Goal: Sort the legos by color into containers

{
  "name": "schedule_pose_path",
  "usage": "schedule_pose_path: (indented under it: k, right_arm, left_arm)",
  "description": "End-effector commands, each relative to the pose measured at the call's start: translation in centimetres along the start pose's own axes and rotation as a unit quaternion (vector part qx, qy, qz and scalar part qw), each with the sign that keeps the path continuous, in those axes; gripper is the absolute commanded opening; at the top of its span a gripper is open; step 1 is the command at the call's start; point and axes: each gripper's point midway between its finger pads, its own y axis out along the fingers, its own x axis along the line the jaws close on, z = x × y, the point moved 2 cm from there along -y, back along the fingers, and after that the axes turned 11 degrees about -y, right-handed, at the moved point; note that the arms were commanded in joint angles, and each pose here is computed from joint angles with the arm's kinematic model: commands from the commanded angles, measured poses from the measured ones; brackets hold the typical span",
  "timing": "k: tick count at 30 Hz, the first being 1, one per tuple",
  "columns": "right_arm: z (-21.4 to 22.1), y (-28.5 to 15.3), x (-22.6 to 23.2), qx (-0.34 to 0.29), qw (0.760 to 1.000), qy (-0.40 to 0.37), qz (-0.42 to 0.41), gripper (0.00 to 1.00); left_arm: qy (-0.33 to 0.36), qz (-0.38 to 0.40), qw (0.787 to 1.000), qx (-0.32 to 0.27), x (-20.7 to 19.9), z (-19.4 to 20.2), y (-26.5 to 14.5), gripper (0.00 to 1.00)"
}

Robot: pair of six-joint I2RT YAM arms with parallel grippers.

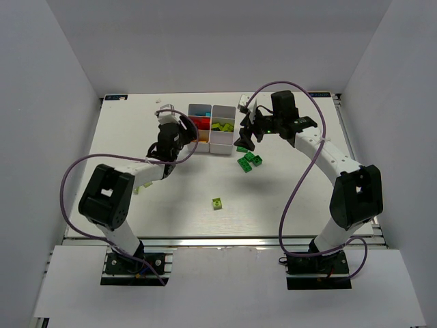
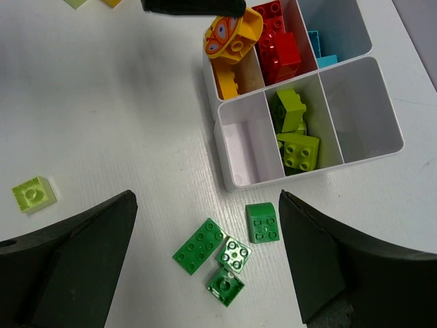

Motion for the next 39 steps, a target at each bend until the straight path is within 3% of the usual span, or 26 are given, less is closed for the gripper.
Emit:
schedule_pose_path:
  k: [1, 4, 8, 10, 11, 13, 16, 18, 19, 20, 23, 29, 39]
  right_arm:
    - [-1.1, -0.7, -0.2, -0.013, 1.000, -0.015, 0.002, 0.89]
    - [-1.1, -0.7, -0.1, -0.012, 1.000, -0.017, 0.001, 0.89]
    - [-1.0, -0.7, 0.0, -0.010, 1.000, -0.018, 0.000, 0.89]
    - [-1.0, -0.7, 0.0, -0.010, 1.000, -0.017, -0.001, 0.89]
    - [-1.0, -0.7, 0.1, -0.010, 1.000, -0.018, -0.002, 0.89]
    - [-0.9, -0.7, 0.2, -0.009, 1.000, -0.016, -0.005, 0.89]
    - [-0.7, -0.7, 0.3, -0.008, 1.000, -0.015, -0.006, 0.89]
    - [-0.7, -0.7, 0.4, -0.008, 1.000, -0.013, -0.008, 0.89]
    - [-0.7, -0.7, 0.5, -0.009, 1.000, -0.013, -0.009, 0.89]
    - [-0.7, -0.7, 0.5, -0.010, 1.000, -0.013, -0.010, 0.89]
    - [-0.6, -0.6, 0.6, -0.010, 1.000, -0.011, -0.011, 0.89]
    - [-0.7, -0.7, 0.6, -0.011, 1.000, -0.013, -0.010, 0.89]
    - [-0.6, -1.0, 0.6, -0.007, 1.000, -0.016, -0.002, 0.89]
  left_arm:
    - [-0.013, 0.039, 0.998, -0.051, -3.5, -4.8, -2.9, 0.73]
    - [-0.023, 0.027, 0.997, -0.062, -3.6, -6.3, -5.2, 0.75]
    - [-0.032, -0.063, 0.996, -0.047, -0.3, -6.6, -8.3, 0.74]
    - [-0.055, -0.092, 0.994, -0.021, 1.3, -6.6, -9.0, 0.67]
    - [-0.052, -0.128, 0.990, 0.024, 2.8, -5.4, -9.7, 0.64]
    - [-0.064, -0.172, 0.979, 0.092, 5.4, -3.6, -10.9, 0.48]
    - [-0.068, -0.226, 0.962, 0.135, 8.0, -3.0, -12.6, 0.42]
    - [-0.062, -0.259, 0.953, 0.142, 9.4, -3.4, -13.2, 0.49]
    - [-0.054, -0.291, 0.941, 0.163, 10.6, -2.7, -14.1, 0.64]
    - [-0.048, -0.306, 0.936, 0.169, 11.1, -2.7, -14.3, 0.71]
    - [-0.030, -0.338, 0.922, 0.186, 12.7, -2.5, -14.3, 0.82]
    - [-0.012, -0.364, 0.908, 0.208, 14.4, -2.1, -12.4, 0.82]
    - [0.020, -0.408, 0.888, 0.210, 17.0, -1.9, -9.2, 0.75]
